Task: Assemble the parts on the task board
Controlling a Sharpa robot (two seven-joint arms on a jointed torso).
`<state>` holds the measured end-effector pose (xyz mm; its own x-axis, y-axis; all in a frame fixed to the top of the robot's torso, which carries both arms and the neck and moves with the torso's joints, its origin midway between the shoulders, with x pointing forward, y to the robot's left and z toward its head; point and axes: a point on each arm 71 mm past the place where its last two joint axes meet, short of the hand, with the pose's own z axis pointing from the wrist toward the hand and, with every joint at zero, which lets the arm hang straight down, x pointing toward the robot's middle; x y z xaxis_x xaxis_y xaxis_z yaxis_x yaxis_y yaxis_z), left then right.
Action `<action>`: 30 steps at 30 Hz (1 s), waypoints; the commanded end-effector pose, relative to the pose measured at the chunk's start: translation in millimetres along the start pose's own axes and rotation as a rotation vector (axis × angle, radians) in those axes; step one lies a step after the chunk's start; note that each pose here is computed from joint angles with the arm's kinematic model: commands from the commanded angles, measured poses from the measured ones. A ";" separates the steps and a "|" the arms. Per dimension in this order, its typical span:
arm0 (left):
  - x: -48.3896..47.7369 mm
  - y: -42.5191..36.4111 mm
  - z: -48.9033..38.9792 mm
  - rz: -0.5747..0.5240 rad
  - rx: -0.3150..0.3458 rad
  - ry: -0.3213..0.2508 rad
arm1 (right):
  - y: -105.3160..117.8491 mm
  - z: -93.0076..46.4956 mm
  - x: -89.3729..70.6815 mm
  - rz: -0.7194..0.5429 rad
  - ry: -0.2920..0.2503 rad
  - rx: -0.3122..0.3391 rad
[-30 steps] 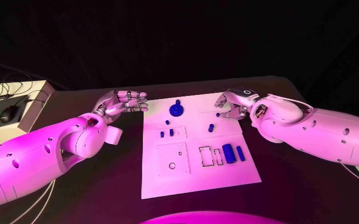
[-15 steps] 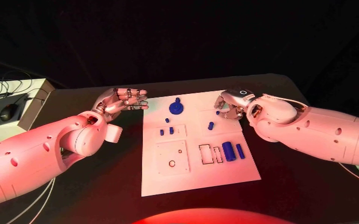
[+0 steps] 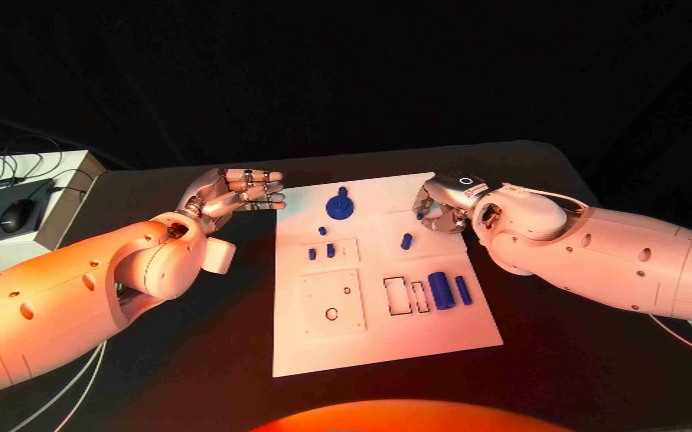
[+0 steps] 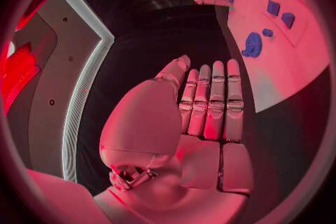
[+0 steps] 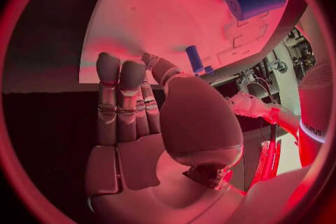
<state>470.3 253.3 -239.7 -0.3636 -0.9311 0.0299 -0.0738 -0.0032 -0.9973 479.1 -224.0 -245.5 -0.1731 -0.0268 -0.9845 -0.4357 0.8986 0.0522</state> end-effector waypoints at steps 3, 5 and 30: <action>1.0 -0.6 -0.2 0.000 0.006 0.002 | 2.1 1.1 4.1 -0.012 0.018 -0.001; 1.0 -0.5 -0.3 0.001 0.005 0.001 | 2.3 1.2 5.3 -0.011 0.019 -0.001; 0.0 0.7 0.1 0.006 -0.007 0.000 | 6.1 0.6 3.1 0.016 -0.046 -0.008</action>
<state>470.5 254.3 -240.3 -0.3578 -0.9334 0.0259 -0.0814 0.0035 -0.9967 478.3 -221.1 -249.0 -0.1607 -0.0096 -0.9870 -0.4298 0.9008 0.0612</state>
